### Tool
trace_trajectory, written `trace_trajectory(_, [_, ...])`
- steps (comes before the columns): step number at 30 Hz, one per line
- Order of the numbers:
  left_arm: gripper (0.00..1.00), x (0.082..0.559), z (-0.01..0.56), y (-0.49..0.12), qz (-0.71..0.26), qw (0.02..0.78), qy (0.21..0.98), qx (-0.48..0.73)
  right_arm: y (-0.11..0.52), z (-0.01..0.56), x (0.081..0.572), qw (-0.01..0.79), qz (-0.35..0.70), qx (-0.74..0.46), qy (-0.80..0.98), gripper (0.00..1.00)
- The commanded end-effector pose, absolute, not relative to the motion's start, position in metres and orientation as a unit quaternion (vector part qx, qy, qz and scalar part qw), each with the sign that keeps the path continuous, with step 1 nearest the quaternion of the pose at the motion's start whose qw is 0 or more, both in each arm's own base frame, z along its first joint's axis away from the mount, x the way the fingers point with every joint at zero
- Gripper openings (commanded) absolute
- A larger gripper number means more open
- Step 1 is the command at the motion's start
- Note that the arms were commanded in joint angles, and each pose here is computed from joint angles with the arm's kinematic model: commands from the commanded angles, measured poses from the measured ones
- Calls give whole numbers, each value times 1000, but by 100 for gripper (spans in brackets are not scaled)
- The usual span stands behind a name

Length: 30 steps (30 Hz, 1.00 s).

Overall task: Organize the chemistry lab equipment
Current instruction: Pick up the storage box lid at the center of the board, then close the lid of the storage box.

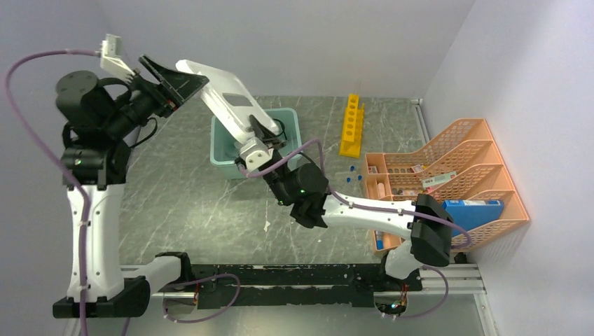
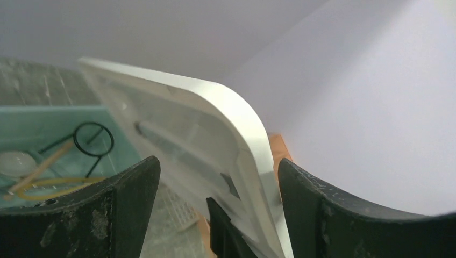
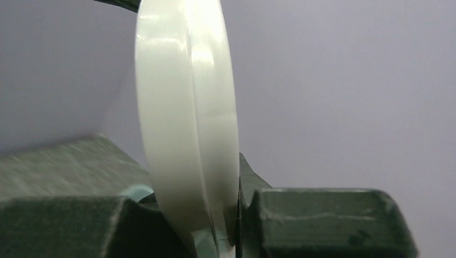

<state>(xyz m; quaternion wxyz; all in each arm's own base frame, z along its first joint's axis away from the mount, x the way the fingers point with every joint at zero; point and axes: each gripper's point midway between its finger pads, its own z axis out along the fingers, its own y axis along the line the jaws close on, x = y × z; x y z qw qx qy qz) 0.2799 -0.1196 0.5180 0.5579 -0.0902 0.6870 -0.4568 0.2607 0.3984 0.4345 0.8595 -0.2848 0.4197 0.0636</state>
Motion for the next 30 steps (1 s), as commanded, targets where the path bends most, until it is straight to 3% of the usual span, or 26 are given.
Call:
trace_trajectory(1, [85, 278, 503, -148, -526, 497, 689, -47, 352, 439, 273, 852, -108, -319, 401, 0])
trace_trajectory(7, [86, 284, 481, -168, -540, 447, 713, -19, 330, 423, 280, 806, -252, -371, 386, 0])
trace_trajectory(14, [85, 291, 441, -183, -520, 399, 755, -4, 324, 412, 286, 759, -344, -400, 383, 0])
trace_trajectory(26, [80, 302, 396, -203, -555, 351, 754, -8, 342, 397, 279, 733, -406, -394, 377, 0])
trace_trajectory(30, [70, 303, 387, -205, -563, 345, 751, -11, 352, 387, 279, 726, -409, -398, 383, 0])
